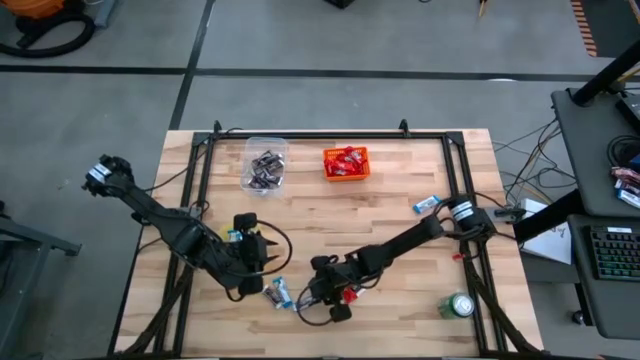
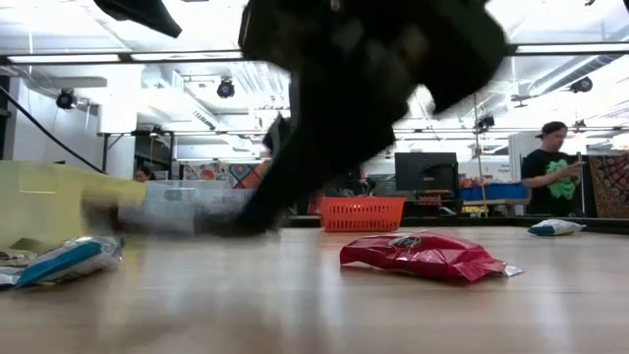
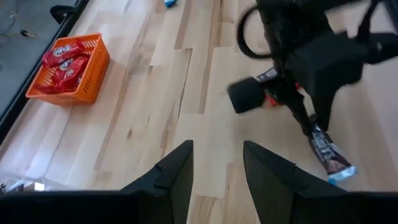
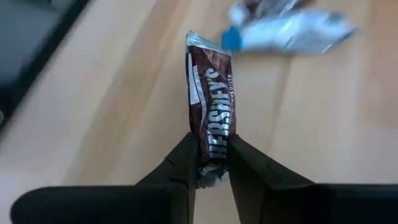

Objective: Sort candy
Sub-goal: Put the bottom center brown into the transparent bin

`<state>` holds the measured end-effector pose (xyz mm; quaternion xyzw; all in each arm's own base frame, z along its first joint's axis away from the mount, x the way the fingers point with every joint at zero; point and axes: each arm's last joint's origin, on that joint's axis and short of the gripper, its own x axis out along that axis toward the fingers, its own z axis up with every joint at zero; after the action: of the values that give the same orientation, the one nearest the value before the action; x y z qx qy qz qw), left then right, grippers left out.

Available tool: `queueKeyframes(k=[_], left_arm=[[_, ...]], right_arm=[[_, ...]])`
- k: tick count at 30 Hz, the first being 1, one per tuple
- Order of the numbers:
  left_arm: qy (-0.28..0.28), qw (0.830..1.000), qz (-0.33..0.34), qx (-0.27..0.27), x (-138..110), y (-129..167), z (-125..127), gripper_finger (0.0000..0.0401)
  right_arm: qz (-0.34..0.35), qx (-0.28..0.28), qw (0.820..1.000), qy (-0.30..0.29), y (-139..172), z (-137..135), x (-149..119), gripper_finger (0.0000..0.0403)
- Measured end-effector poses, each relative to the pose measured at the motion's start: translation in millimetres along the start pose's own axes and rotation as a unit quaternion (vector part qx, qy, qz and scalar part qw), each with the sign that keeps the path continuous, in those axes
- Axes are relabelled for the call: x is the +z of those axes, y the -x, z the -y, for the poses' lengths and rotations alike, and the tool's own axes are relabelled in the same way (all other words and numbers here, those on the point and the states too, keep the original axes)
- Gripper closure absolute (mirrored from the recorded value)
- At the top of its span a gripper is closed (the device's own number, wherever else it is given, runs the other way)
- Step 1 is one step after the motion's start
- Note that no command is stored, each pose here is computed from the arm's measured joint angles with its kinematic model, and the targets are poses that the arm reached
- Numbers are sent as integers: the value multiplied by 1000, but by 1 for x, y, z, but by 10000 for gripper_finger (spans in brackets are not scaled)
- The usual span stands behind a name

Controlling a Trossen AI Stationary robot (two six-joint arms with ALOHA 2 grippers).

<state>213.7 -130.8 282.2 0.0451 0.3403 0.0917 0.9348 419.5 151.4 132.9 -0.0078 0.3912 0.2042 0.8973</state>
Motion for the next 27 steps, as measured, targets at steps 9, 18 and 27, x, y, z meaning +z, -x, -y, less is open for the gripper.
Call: queueKeyframes(k=[9, 18, 27], left_arm=[[-6, 999, 33, 7, 3, 25, -12, 278], [-13, 997, 74, 29, -13, 43, -22, 278], [-3, 995, 85, 44, -33, 38, -28, 278]], right_arm=[[36, -73, 997, 7, 64, 37, 33, 339], [82, -185, 979, -13, 119, 123, 49, 345], [98, -255, 962, -30, 145, 201, 50, 370]])
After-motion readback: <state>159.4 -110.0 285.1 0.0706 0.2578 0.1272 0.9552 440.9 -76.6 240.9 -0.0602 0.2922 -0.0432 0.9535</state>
